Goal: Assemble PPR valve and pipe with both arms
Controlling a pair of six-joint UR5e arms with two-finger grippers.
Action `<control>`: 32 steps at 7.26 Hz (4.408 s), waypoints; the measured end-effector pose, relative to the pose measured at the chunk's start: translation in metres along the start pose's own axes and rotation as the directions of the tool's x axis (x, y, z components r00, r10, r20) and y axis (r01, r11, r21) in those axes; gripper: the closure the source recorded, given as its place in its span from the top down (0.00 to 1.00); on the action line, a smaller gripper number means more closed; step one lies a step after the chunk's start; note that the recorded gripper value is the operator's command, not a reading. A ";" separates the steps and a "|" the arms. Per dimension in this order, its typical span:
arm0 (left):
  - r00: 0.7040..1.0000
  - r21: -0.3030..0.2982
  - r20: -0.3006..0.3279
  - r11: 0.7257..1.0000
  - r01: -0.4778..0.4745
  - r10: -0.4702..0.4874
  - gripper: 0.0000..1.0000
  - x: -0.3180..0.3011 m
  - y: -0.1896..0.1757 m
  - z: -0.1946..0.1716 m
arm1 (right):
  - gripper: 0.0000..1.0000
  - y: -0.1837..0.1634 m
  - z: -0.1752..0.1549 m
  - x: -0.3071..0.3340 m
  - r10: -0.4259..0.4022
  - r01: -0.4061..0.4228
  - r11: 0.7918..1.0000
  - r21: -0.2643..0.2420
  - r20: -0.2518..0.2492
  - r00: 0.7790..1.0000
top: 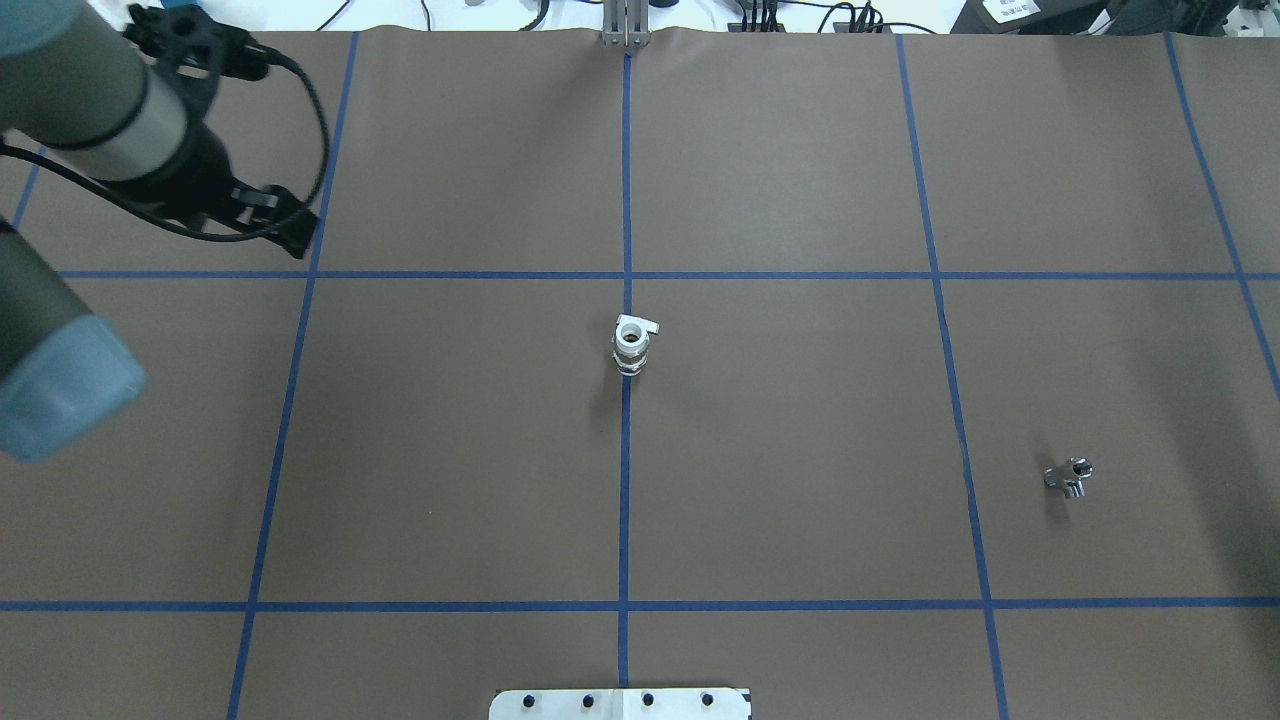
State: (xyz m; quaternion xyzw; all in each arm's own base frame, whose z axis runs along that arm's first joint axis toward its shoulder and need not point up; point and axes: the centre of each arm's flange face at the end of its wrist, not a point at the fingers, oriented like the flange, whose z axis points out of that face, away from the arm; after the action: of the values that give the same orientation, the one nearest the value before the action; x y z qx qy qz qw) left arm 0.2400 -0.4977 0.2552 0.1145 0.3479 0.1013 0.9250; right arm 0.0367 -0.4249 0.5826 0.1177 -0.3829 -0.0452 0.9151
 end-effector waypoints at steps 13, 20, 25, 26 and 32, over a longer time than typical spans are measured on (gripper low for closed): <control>0.990 -0.017 -0.110 0.996 -0.087 0.085 1.00 -0.476 0.134 0.034 | 0.99 0.013 0.054 -0.130 -0.087 0.088 0.996 -0.003 0.088 0.992; 0.990 -0.011 -0.109 0.996 -0.092 0.090 1.00 -0.474 0.133 0.031 | 0.90 0.069 0.146 -0.251 -0.003 0.003 1.000 0.009 0.019 1.000; 0.990 -0.012 -0.109 0.996 -0.091 0.089 1.00 -0.474 0.133 0.031 | 0.69 0.086 0.157 -0.272 -0.022 0.023 0.999 -0.026 0.035 0.999; 0.990 -0.012 -0.109 0.996 -0.091 0.089 1.00 -0.474 0.133 0.031 | 0.69 0.086 0.158 -0.272 -0.023 0.024 0.999 -0.029 0.035 0.999; 0.990 -0.012 -0.109 0.996 -0.089 0.087 1.00 -0.474 0.133 0.031 | 0.00 0.093 0.160 -0.267 -0.024 0.025 0.999 -0.048 0.021 1.000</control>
State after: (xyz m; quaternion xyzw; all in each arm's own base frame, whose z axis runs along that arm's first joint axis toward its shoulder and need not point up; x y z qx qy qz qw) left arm -0.1030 -0.5020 0.6095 0.1165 0.3912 0.1509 0.9004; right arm -0.2658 -0.3179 0.5301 0.0999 -0.3897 -0.0665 0.9131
